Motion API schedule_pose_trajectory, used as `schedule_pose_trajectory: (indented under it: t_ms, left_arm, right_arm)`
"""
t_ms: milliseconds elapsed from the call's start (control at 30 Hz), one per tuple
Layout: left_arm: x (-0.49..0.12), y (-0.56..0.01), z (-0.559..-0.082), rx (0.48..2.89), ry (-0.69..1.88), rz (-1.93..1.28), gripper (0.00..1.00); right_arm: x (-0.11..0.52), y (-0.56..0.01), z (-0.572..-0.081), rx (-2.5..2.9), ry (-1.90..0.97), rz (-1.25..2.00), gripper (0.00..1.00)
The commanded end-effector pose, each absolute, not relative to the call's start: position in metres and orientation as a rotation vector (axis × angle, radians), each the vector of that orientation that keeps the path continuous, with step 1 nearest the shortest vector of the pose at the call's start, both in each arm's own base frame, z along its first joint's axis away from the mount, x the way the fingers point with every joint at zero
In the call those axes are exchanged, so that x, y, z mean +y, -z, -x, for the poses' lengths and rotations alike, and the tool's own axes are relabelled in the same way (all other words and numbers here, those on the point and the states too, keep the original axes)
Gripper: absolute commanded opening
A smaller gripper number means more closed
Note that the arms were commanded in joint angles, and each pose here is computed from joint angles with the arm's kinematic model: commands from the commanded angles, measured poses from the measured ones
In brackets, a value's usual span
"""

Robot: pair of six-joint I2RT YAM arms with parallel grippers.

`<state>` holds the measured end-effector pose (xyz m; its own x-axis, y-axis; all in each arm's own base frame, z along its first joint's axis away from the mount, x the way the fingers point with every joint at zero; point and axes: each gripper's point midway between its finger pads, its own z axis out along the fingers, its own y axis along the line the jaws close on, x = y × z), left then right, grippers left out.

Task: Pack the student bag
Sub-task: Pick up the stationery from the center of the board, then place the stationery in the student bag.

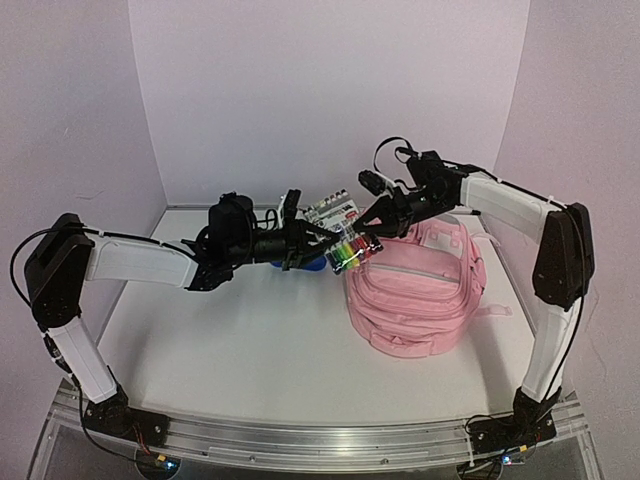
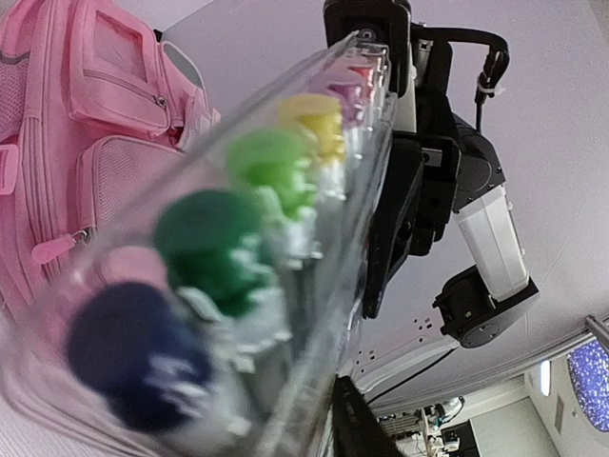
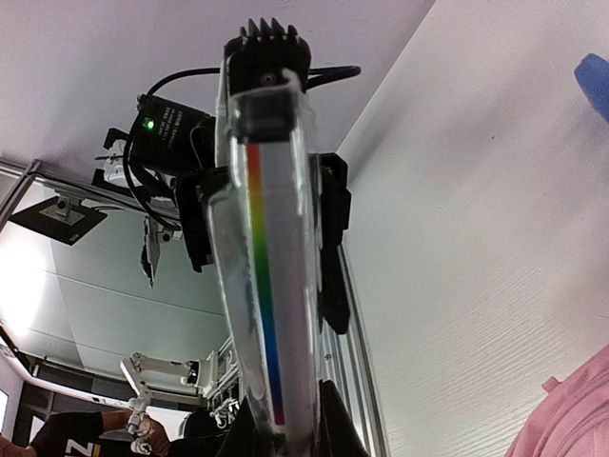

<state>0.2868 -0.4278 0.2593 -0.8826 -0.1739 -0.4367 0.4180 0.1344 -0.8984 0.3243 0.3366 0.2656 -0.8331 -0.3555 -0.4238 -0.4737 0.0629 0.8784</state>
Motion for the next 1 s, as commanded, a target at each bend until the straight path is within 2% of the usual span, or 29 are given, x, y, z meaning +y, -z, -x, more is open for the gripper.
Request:
schedule_pose_trajectory:
  t_ms: [0,67,133,200,267,467,567,733,967]
  left_arm:
    - [-0.426,-0.294,-0.294,1.844,1.825,-0.209,0.11]
    - [-0.422,-0.289,-0.296,1.861,1.811,-0.168,0.01]
    - [-0.420,-0.282,-0.298,1.904,1.791,-0.131,0.00]
    - [-0.419,-0.275,-0.300,1.946,1.764,-0.097,0.00]
    - [-0.417,-0.269,-0.301,1.971,1.744,-0.074,0.00]
    - [-0.410,-0.255,-0.303,2.016,1.705,-0.018,0.00]
    - [-0.410,-0.252,-0.301,2.027,1.699,-0.023,0.00]
    - [-0.409,-0.249,-0.299,2.045,1.682,-0.038,0.00]
    - [-0.402,-0.246,-0.297,2.049,1.670,-0.011,0.00]
  right_arm:
    - [0.329,-0.266,-0.325,2.209,-1.868,0.866,0.31]
    - [0.310,-0.262,-0.338,2.241,-1.761,0.806,0.56]
    - [0.279,-0.255,-0.353,2.272,-1.596,0.748,0.76]
    - [0.247,-0.239,-0.357,2.340,-1.360,0.797,0.86]
    - [0.217,-0.216,-0.347,2.421,-1.070,0.986,0.87]
    - [0.142,-0.175,-0.300,2.520,-0.546,1.332,0.88]
    - [0.114,-0.160,-0.289,2.535,-0.339,1.406,0.89]
    - [0.096,-0.134,-0.272,2.631,-0.255,1.451,0.92]
    - [0.131,-0.098,-0.272,2.725,-0.532,1.360,0.90]
